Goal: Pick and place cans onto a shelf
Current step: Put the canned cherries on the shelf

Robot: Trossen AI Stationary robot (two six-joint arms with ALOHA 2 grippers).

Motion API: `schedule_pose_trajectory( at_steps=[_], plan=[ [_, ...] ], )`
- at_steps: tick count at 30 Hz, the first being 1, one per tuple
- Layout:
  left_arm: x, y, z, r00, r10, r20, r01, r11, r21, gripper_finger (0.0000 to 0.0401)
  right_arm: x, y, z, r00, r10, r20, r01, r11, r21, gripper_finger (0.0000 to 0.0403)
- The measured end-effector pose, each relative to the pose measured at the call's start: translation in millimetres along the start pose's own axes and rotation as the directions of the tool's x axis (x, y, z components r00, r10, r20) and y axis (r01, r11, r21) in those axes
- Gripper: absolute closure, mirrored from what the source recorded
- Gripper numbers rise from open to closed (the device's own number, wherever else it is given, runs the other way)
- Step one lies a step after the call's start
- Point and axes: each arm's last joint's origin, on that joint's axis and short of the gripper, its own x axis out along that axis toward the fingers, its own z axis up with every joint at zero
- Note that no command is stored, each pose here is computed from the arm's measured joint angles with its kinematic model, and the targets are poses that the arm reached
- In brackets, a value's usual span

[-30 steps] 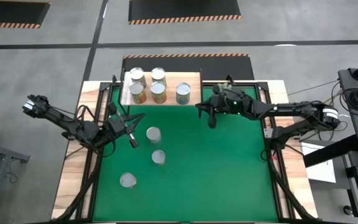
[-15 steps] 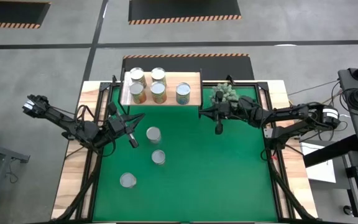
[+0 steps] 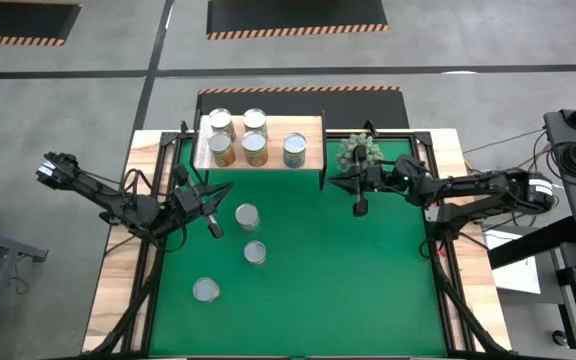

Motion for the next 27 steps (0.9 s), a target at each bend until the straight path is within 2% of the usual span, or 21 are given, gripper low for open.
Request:
schedule_pose_trajectory(
  at_steps=[8,17,27],
  plan=[
    [1,-2,-1,1.000,-0.002,-0.006,0.002,1.000,0.009,0.0401,-26,8,15,1.000,0.000,0.000,0.000,1.000,-0.027,0.0390],
    [1,-2,-1,1.000,-0.002,-0.005,0.002,1.000,0.001,0.0401,-58,19,18,0.997,-0.026,0.070,0.030,0.998,-0.054,0.0390],
    [1,-2,-2,1.000,-0.003,-0.008,0.002,0.999,-0.053,0.0401,-75,27,13,0.995,-0.031,0.098,0.038,0.997,-0.069,0.0390]
  ],
)
